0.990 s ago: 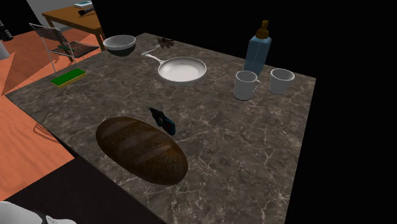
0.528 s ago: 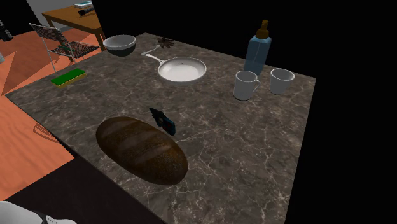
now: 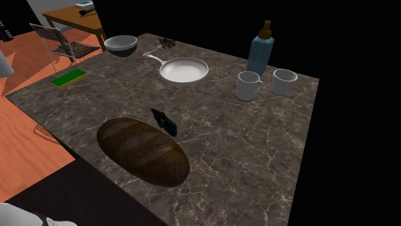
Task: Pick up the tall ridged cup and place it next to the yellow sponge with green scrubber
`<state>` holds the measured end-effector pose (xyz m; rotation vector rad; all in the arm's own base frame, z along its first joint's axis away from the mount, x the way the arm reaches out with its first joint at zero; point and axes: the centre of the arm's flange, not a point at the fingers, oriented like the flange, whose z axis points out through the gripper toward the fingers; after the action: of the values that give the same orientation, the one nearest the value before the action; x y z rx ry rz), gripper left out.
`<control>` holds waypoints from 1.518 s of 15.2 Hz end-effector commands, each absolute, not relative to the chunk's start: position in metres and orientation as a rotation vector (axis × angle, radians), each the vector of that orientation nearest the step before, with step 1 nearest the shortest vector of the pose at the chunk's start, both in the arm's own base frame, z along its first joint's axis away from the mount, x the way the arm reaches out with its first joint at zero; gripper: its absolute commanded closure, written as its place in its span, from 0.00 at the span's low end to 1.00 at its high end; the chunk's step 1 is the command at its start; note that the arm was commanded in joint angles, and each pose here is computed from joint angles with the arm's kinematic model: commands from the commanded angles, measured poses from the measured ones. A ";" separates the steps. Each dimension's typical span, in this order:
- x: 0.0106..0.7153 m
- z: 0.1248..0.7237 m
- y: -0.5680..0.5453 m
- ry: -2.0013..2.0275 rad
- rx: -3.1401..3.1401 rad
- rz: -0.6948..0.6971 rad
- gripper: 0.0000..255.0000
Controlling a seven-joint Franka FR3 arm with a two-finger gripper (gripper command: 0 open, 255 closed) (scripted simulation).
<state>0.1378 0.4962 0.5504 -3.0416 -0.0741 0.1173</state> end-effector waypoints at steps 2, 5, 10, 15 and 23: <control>0.138 0.535 0.496 -0.074 -3.041 0.117 1.00; 0.138 0.519 0.496 -0.074 -3.041 0.117 1.00; 0.138 0.493 0.496 -0.074 -3.041 0.117 1.00; 0.138 0.467 0.496 -0.074 -3.041 0.117 1.00; 0.138 0.424 0.496 -0.074 -3.041 0.117 1.00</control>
<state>0.1378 0.4967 0.4295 -3.0415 -0.0738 0.1172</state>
